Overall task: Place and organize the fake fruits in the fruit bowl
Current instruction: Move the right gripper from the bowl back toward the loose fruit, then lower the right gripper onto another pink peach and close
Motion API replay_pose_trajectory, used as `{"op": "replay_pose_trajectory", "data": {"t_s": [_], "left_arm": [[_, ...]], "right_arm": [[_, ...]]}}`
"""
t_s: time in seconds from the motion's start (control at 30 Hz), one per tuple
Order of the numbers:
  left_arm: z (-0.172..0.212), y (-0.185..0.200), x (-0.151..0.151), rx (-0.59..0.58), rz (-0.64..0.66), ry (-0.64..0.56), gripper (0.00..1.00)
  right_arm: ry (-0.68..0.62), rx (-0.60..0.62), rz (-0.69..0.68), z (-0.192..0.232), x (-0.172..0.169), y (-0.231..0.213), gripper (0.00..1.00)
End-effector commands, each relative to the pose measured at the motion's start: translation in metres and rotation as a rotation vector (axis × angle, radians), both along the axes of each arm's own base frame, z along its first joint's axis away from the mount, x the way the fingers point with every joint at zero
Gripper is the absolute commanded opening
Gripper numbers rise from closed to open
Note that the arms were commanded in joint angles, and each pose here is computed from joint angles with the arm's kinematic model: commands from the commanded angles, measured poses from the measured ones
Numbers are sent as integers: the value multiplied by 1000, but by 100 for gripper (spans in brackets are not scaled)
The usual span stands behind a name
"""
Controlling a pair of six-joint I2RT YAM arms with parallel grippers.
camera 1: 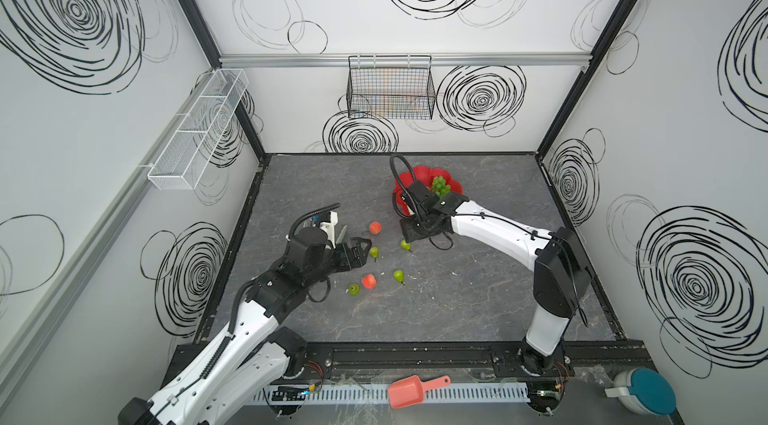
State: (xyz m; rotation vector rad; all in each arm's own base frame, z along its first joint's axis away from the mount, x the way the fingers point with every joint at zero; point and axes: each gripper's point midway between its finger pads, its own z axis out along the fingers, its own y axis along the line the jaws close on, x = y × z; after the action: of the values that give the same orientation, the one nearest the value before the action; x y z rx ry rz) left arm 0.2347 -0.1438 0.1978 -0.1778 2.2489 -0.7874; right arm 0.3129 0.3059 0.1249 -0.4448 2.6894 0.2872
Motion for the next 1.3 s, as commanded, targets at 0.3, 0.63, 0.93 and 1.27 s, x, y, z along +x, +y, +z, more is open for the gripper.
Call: {"op": "replay_pose_trajectory", "data": {"t_s": [0.3,0.63,0.93,1.27], "left_arm": [[-30,64,-46,94,234,157,96],[-39,73,-56,63,281,177,96],[-39,71,-55,50,274,171,96],[-38,70,-55,53,262,170,96]], "right_arm": [[116,85,137,-35,-72,84,62],[173,107,192,-51,-90,108,63],[201,94,224,-65,-100,119,63],[215,60,244,-77,-103,132,61]]}}
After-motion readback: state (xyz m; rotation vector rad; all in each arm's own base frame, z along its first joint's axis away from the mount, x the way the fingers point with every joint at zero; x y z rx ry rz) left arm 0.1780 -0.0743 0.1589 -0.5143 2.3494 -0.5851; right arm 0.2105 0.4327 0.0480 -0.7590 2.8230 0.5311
